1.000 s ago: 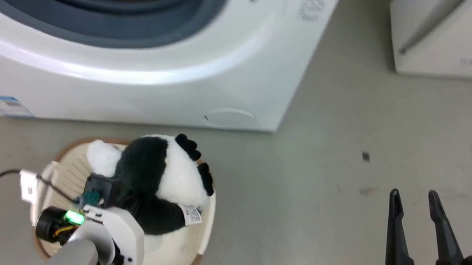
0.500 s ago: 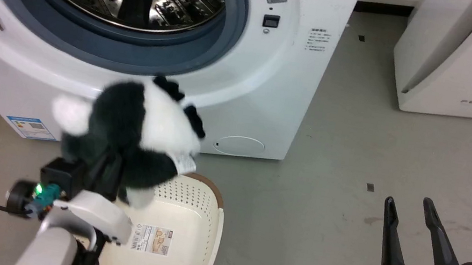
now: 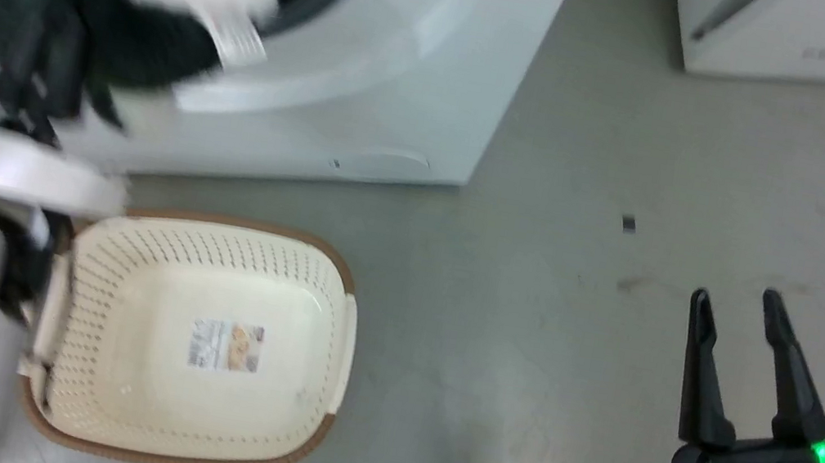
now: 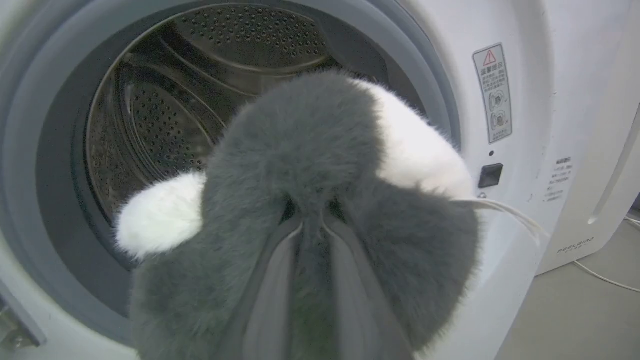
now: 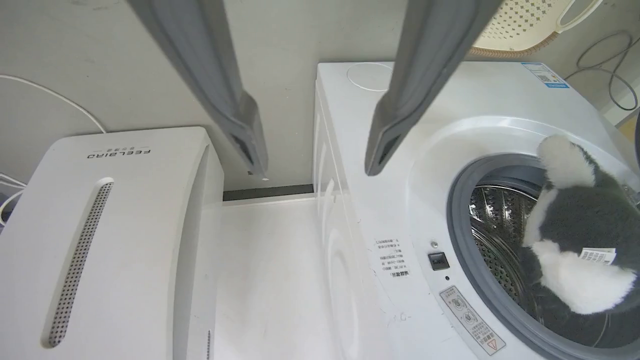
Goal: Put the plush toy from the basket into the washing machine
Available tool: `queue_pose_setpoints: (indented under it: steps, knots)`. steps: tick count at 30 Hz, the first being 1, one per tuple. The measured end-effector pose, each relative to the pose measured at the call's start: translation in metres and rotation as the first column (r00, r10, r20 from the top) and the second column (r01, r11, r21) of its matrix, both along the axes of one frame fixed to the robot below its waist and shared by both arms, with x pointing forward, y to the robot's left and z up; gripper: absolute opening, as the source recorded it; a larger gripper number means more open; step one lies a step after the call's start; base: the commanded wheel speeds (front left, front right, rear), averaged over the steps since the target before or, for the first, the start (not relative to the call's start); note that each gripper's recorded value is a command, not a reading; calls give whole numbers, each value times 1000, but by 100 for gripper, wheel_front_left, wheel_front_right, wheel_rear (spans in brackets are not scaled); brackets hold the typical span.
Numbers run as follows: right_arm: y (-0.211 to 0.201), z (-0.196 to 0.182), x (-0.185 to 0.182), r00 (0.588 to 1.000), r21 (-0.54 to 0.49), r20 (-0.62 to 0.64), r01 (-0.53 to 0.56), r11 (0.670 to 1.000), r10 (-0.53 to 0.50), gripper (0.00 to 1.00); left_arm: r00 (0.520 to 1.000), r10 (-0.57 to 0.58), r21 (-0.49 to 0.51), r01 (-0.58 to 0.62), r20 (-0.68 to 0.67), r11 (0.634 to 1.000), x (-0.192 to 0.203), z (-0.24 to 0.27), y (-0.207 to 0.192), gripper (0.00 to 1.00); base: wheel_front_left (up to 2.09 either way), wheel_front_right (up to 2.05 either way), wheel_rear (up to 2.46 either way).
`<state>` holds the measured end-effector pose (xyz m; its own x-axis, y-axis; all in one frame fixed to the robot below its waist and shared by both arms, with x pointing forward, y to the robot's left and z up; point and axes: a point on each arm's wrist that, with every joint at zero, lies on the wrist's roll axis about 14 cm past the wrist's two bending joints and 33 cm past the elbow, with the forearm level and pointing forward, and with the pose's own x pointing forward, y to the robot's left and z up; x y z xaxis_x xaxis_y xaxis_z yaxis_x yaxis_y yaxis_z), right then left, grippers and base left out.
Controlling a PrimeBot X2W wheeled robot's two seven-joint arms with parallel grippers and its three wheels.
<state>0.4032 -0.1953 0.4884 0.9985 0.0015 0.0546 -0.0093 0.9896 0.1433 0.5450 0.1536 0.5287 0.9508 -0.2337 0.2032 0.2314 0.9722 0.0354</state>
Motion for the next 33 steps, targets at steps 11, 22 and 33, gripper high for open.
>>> queue_pose_setpoints:
  steps: [11,22,33]
  knots:
    - [-15,-42,30,996,3,-85,38,999,-38,100,999,4,114,-8,32,993,135,4,13,0,0,0,0]
    - [-19,-99,40,976,-9,-214,46,999,-47,100,992,65,271,-33,-109,962,232,-62,18,0,0,0,0]
    - [-20,-124,41,961,-3,-271,51,999,-50,100,873,83,290,69,-481,955,242,-194,11,0,0,0,0]
